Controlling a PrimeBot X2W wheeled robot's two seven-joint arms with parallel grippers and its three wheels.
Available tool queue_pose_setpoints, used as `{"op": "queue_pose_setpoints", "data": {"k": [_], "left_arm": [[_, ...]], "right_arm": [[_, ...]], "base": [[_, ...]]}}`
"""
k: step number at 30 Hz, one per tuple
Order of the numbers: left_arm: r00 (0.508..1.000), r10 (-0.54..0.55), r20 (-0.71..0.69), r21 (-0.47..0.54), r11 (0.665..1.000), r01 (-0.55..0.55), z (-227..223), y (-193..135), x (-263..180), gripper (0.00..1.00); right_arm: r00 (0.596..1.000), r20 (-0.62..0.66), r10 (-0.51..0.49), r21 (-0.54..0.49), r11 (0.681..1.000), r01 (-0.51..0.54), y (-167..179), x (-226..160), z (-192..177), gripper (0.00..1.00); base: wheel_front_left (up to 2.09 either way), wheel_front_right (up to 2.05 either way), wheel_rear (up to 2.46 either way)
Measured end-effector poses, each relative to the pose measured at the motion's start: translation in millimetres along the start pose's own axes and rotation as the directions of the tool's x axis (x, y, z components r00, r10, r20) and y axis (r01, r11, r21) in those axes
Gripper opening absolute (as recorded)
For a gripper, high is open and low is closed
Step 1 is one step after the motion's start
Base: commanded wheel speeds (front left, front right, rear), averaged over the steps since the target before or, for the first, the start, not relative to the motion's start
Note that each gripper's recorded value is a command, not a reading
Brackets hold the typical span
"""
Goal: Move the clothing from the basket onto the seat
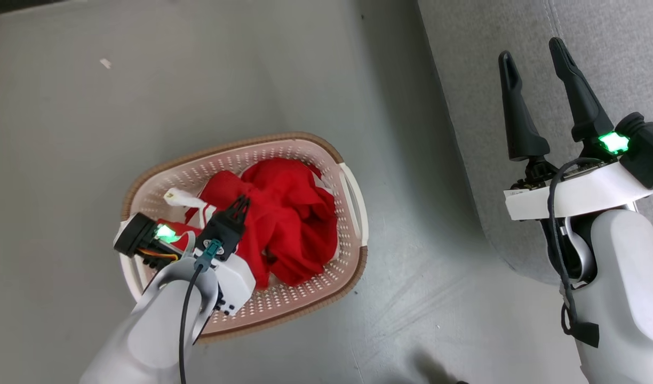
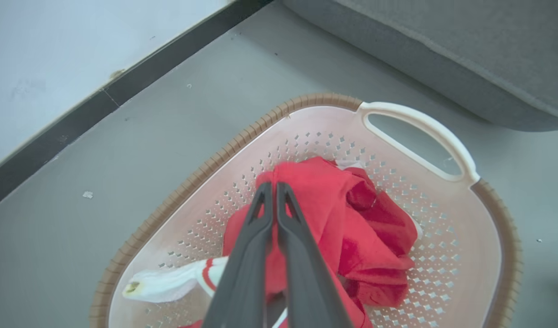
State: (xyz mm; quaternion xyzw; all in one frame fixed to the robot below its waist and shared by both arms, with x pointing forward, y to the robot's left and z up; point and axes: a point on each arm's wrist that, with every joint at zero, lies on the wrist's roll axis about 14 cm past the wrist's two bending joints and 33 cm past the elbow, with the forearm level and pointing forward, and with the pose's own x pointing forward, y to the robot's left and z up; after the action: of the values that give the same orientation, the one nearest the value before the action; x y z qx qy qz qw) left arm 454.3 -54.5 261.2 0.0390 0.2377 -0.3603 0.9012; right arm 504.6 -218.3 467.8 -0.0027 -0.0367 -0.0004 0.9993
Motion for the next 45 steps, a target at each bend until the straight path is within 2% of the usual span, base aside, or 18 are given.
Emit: {"op": "queue_pose_setpoints", "data": {"k": [16,32,34,35,36,37,38,39,45], "left_arm": [[0.978,0.121,0.173,-0.06,0.992,-0.112,66.7,21.6,-40.5,0.0],[0.953,0.151,0.261,-0.064,0.988,-0.139,100.8,11.0,-88.1,0.0],[0.948,0.156,0.278,-0.068,0.987,-0.143,106.9,9.7,-93.8,0.42],[0.945,0.16,0.286,-0.07,0.987,-0.145,109.8,9.2,-96.5,0.49],[0.943,0.161,0.293,-0.068,0.987,-0.148,112.4,8.5,-99.1,0.5],[0.94,0.162,0.299,-0.065,0.987,-0.149,115.0,7.7,-101.4,0.62],[0.935,0.163,0.315,-0.063,0.986,-0.151,121.3,6.1,-106.0,0.85],[0.935,0.163,0.315,-0.063,0.986,-0.151,121.3,6.1,-106.0,1.0],[0.924,0.161,0.347,-0.067,0.987,-0.147,132.4,-2.7,-119.0,1.0]], "right_arm": [[1.0,0.028,0.001,-0.018,1.0,0.0,4.3,-11.4,21.8,1.0],[0.998,0.059,-0.008,-0.008,1.0,0.008,5.5,-37.5,46.4,1.0],[0.998,0.064,-0.009,-0.006,1.0,0.009,5.7,-41.6,49.7,1.0],[0.998,0.066,-0.009,-0.006,1.0,0.009,5.9,-43.7,51.2,1.0],[0.998,0.069,-0.009,-0.005,1.0,0.009,6.0,-45.8,53.1,1.0],[0.997,0.072,-0.009,-0.004,1.0,0.01,6.1,-47.9,54.8,1.0],[0.997,0.077,-0.01,-0.002,1.0,0.01,6.5,-51.9,58.2,1.0],[0.997,0.077,-0.01,-0.002,1.0,0.01,6.5,-51.9,58.2,1.0],[0.996,0.088,-0.007,-0.006,1.0,0.008,7.9,-64.6,66.1,1.0]], "base": [[0.0,0.0,0.0],[0.0,0.0,0.0],[0.0,0.0,0.0],[0.0,0.0,0.0],[0.0,0.0,0.0],[0.0,0.0,0.0],[0.0,0.0,0.0],[0.0,0.0,0.0],[0.0,0.0,0.0]]}}
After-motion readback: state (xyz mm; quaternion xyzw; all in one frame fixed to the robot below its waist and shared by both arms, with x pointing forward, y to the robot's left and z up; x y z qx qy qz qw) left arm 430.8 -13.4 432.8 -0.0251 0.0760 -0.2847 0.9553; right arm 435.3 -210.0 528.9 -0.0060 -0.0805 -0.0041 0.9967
